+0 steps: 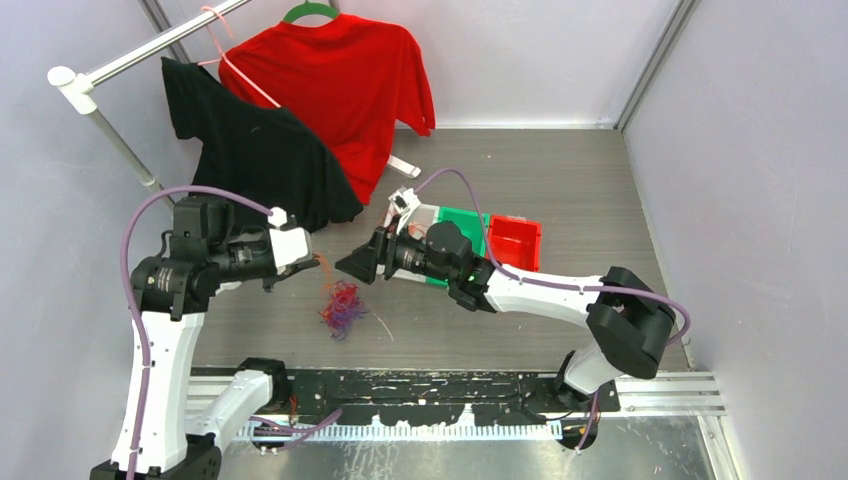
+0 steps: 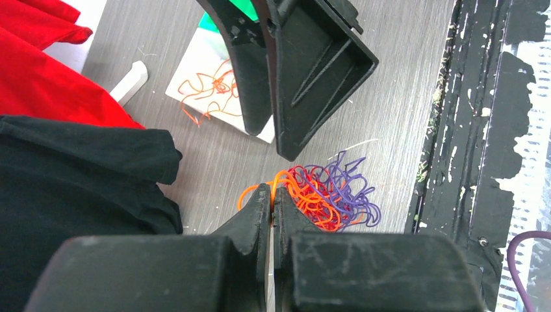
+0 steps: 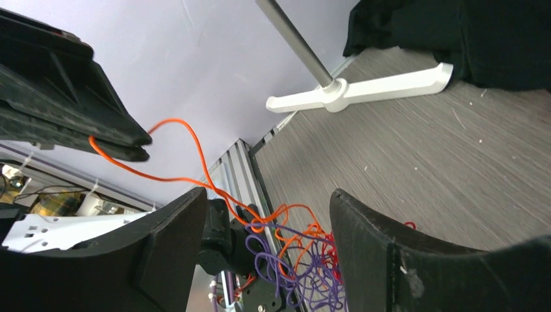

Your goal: Untangle the cables

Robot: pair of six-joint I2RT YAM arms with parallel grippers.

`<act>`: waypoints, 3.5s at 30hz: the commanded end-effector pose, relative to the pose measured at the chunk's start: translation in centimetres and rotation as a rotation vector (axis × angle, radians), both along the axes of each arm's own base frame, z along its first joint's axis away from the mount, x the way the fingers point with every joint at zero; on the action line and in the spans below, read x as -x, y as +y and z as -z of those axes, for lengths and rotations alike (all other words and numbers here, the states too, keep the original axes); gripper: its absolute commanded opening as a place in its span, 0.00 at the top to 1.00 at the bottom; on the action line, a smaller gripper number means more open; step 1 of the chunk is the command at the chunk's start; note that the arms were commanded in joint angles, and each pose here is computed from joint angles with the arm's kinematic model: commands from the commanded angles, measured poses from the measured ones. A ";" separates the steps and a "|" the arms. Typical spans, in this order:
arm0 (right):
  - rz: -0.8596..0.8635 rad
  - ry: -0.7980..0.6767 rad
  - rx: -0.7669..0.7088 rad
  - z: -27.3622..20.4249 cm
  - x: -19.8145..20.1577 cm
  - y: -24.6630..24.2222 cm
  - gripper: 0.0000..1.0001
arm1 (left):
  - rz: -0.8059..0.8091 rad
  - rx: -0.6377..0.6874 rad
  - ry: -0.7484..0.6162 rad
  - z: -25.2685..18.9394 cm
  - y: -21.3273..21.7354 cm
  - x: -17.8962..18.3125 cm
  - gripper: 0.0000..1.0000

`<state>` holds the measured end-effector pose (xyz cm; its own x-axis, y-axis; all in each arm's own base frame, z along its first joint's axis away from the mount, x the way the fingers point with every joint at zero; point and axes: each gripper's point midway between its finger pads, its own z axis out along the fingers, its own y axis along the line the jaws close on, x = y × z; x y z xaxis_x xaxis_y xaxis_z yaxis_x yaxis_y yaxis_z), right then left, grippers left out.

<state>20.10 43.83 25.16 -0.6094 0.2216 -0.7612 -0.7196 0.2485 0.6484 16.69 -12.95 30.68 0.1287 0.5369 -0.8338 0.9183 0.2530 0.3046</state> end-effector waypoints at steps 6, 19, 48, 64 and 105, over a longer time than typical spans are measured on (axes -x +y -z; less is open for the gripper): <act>-0.057 -0.073 -0.125 -6.0 0.0 1.8 0.27 | 0.076 0.027 -0.077 -1.8 -0.9 0.6 1.00; -0.066 -0.064 -0.076 -4.3 -0.3 3.1 0.28 | 0.079 0.038 -0.094 -2.2 -1.1 0.4 1.00; 0.087 -0.076 0.216 10.4 -3.5 6.3 0.31 | -0.029 0.160 -0.417 -13.9 -1.1 -2.5 1.00; 0.098 -0.042 0.240 13.6 -3.1 5.5 0.32 | -0.165 0.270 -1.011 -29.1 1.0 -2.5 1.00; 0.162 -0.230 0.044 -2.5 -3.1 2.0 0.22 | -0.130 0.488 -0.359 -15.6 -2.4 -4.7 1.00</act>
